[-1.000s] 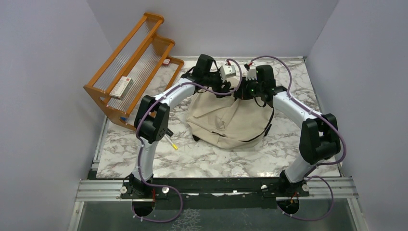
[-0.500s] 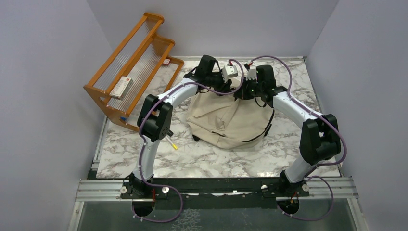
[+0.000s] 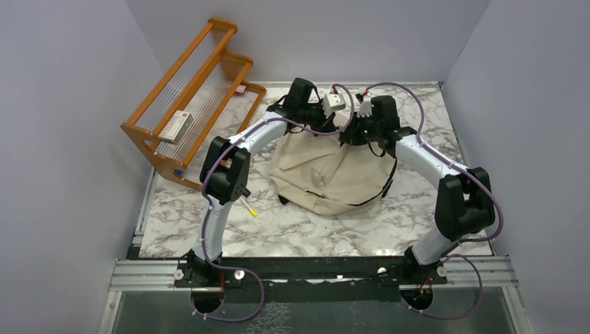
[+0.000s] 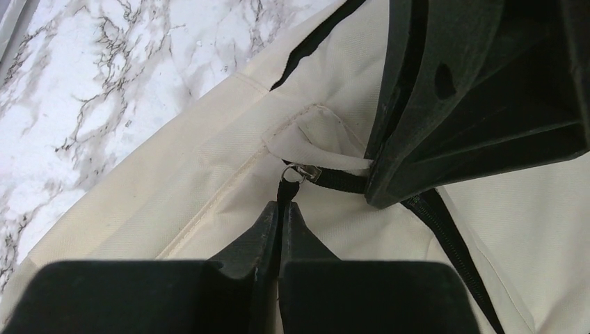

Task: Pack the student bag
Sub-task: Unzip the student bag at the center of the board.

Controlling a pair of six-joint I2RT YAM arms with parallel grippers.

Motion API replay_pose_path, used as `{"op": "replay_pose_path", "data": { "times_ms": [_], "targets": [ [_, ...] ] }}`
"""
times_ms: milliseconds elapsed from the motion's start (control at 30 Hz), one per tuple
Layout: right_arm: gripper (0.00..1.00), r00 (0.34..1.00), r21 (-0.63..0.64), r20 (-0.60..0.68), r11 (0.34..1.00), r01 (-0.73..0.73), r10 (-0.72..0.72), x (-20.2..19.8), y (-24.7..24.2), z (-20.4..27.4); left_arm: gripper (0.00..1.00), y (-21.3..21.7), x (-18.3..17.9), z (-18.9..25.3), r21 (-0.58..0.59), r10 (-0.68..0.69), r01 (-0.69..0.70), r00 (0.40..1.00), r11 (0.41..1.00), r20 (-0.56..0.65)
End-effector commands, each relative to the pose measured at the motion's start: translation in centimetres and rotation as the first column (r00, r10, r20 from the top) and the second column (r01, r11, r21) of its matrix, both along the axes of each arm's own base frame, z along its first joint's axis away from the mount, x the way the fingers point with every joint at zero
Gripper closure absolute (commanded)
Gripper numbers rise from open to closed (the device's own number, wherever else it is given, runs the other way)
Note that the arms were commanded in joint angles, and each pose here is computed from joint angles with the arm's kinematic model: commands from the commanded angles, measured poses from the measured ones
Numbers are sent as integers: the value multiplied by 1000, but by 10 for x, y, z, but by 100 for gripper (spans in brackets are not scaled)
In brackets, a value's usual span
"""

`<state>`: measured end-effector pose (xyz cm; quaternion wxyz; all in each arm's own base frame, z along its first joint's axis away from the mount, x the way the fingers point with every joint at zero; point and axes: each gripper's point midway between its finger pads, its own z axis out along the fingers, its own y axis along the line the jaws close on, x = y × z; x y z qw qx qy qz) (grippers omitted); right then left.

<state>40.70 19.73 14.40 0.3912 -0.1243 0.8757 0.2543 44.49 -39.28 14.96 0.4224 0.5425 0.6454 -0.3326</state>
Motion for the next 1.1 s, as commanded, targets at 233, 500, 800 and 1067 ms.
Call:
{"op": "replay_pose_path", "data": {
  "times_ms": [233,500,800,1067],
  "targets": [
    [63,959,88,-15,955,284,-283,0,-23,44,100,1,-14,-6,14,-42,42,999,999,4],
    [54,887,129,-178,883,451,-427,14,-31,32,100,4,-23,-12,35,-48,48,999,998,4],
    [46,881,137,-302,898,418,-364,36,-9,1,100,-4,-34,-12,34,-75,75,997,997,2],
    [46,856,72,-318,889,452,-409,50,-16,-22,100,-5,-48,-15,49,-109,108,994,993,19]
  ]
}}
